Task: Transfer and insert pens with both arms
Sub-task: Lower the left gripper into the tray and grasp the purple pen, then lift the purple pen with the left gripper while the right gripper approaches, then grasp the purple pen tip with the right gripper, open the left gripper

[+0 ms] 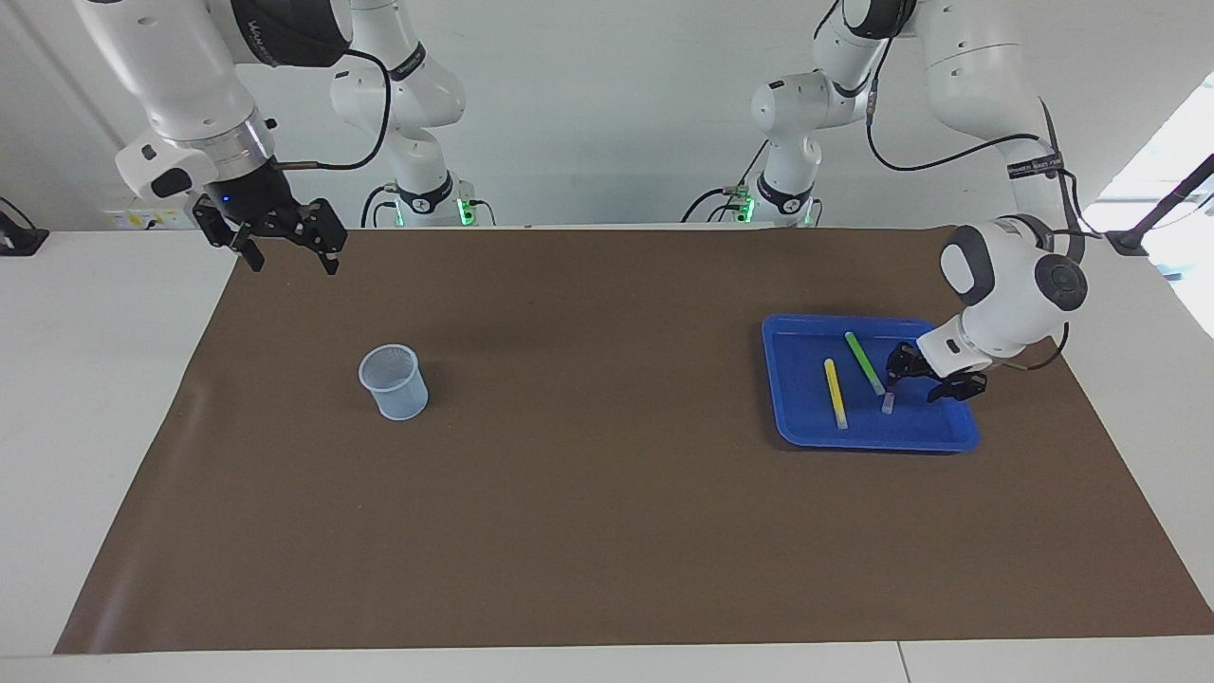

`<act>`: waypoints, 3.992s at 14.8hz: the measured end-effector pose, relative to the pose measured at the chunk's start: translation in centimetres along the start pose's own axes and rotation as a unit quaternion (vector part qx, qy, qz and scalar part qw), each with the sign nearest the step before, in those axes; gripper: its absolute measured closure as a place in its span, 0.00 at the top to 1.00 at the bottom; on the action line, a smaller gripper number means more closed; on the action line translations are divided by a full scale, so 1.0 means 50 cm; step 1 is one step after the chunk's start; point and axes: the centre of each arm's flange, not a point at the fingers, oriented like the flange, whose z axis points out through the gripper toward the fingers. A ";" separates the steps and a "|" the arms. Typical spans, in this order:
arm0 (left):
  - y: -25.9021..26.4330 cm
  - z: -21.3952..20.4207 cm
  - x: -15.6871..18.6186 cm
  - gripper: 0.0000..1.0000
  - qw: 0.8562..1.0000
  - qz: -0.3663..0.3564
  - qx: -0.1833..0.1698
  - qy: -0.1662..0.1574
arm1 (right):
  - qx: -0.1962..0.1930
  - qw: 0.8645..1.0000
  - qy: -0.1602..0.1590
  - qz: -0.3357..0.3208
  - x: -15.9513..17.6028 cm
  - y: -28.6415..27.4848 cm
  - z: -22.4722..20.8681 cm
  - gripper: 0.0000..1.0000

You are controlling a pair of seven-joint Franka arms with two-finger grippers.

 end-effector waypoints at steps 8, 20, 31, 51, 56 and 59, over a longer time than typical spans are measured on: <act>0.006 0.018 0.002 0.66 1.000 0.002 0.000 0.000 | 0.000 1.000 0.000 0.000 0.000 0.000 -0.001 1.00; 0.009 0.020 0.005 0.18 1.000 0.004 0.007 0.006 | 0.000 1.000 0.000 0.000 0.000 0.000 -0.001 1.00; 0.180 -0.306 0.115 0.18 0.972 -0.226 -0.032 -0.052 | 0.021 1.000 -0.002 -0.008 -0.003 -0.027 -0.001 1.00; 0.579 -0.320 0.119 0.18 0.521 -0.741 -0.395 -0.150 | 0.353 0.933 0.061 0.039 -0.174 -0.619 0.059 1.00; 0.582 -0.322 0.113 0.18 0.495 -0.751 -0.406 -0.162 | 0.346 0.934 0.069 0.050 -0.149 -0.672 0.151 1.00; 0.591 -0.324 0.114 0.18 0.491 -0.748 -0.413 -0.169 | 0.347 0.934 0.074 0.047 -0.153 -0.695 0.165 1.00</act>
